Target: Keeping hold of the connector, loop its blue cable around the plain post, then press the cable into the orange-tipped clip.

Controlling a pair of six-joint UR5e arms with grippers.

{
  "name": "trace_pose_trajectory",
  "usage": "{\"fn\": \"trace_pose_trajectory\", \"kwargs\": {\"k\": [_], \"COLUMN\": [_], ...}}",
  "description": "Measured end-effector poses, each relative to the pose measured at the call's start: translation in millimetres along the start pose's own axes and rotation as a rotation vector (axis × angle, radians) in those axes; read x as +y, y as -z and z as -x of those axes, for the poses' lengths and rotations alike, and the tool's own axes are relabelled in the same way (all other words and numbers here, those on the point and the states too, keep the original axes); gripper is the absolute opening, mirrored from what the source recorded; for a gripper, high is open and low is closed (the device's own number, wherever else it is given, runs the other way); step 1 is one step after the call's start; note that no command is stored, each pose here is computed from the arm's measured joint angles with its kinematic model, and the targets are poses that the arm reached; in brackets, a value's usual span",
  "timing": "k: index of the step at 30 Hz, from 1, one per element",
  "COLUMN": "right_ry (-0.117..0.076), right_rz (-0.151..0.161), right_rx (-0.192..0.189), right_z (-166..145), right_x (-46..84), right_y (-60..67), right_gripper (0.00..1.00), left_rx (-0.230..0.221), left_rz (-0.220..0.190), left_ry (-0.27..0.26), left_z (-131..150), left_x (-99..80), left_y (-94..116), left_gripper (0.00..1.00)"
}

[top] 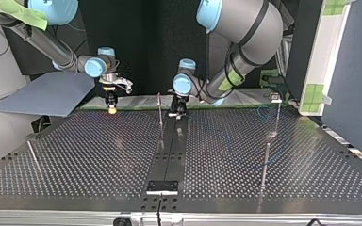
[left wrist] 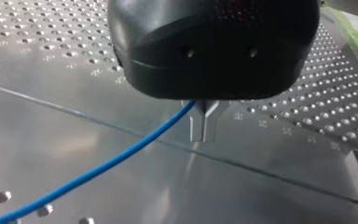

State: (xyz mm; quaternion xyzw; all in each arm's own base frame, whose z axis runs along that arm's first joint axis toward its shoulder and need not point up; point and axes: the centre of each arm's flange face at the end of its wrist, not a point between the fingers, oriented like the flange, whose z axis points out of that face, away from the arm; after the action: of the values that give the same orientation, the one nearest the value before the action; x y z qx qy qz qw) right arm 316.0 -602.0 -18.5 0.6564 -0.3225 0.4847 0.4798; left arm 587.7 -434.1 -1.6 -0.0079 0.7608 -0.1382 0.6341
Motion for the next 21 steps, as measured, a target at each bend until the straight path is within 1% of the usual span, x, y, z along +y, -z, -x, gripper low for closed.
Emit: {"fn": "trace_pose_trajectory", "kwargs": {"k": [4,9,13,17,18,19,20,21], "right_ry": [-0.004,-0.016,-0.026,-0.033,-0.033,-0.033,-0.033,-0.033], "right_rz": [-0.006,-0.013,-0.012,-0.022,-0.024,-0.026,-0.028,-0.030], "right_rx": [0.002,0.014,0.021,0.027,0.027,0.027,0.025,0.023], "right_z": [-2,-5,-7,-8,-8,-8,-8,-8], "right_x": [2.3,7.7,13.6,17.3,17.7,18.0,18.2,18.3], "right_y": [-3.7,-10.0,-15.1,-18.4,-18.6,-18.7,-18.7,-18.6], "right_gripper": [0.00,0.00,0.00,0.00,0.00,0.00,0.00,0.00], "left_rx": [0.000,0.004,0.006,0.010,0.011,0.011,0.012,0.012], "left_rz": [0.006,0.013,0.014,0.016,0.016,0.016,0.015,0.015], "left_ry": [0.000,-0.004,-0.005,-0.006,-0.007,-0.007,-0.007,-0.008], "left_z": [3,4,4,3,3,3,3,3], "left_x": [3.2,6.6,7.2,7.6,7.7,7.5,7.0,6.6], "left_y": [-3,-4,-4,-4,-4,-4,-3,-3], "left_gripper": [0.00,0.00,0.00,0.00,0.03,0.18,0.18,0.45]}}
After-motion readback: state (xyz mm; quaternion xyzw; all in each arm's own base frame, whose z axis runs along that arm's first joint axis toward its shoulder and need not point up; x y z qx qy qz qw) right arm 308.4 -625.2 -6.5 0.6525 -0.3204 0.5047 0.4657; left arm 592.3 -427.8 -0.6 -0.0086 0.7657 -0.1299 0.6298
